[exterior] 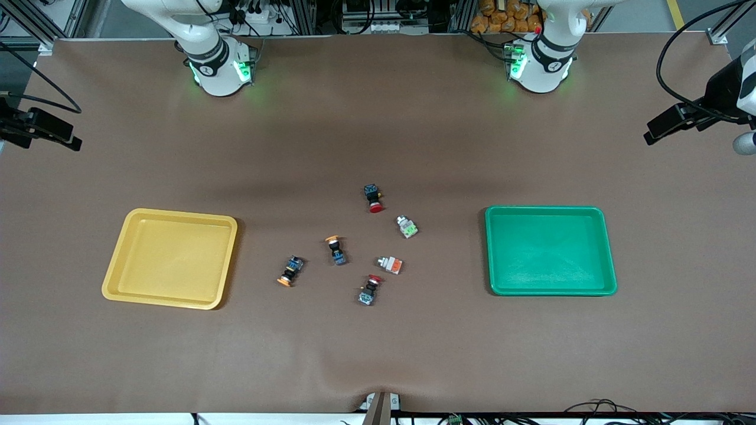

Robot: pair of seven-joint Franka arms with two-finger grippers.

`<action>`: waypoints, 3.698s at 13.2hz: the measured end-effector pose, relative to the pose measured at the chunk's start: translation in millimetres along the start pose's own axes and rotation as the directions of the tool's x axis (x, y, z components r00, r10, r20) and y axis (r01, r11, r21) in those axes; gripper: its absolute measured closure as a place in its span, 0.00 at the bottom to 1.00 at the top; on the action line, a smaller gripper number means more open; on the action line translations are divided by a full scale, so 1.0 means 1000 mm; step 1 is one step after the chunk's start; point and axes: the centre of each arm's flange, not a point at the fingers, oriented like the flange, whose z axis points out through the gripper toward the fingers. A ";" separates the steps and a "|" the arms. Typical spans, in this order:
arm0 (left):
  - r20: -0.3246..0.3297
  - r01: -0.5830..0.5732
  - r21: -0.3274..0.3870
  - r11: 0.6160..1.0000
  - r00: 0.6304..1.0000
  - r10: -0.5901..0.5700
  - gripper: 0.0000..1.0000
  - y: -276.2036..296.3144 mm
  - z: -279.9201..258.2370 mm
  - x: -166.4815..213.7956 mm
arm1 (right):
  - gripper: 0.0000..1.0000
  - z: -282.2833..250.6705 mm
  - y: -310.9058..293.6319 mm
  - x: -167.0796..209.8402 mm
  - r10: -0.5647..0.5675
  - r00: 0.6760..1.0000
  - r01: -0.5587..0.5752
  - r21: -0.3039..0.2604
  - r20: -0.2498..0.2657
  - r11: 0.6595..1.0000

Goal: Place green and yellow buttons in trays

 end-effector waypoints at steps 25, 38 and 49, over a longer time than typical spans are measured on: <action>0.022 -0.078 0.004 0.997 0.997 0.078 0.00 0.003 0.000 -0.001 | 0.00 0.212 -0.219 0.089 0.363 0.930 -0.361 -0.039 0.053 0.932; 0.080 -0.084 0.012 0.996 0.993 0.083 0.00 0.010 0.032 0.014 | 0.00 0.392 -0.309 0.106 0.283 0.958 -0.285 -0.036 -0.031 0.958; 0.106 -0.157 -0.012 0.988 0.982 0.157 0.00 0.128 0.162 0.053 | 0.00 0.451 -0.306 0.115 0.257 0.963 -0.261 -0.040 -0.086 0.965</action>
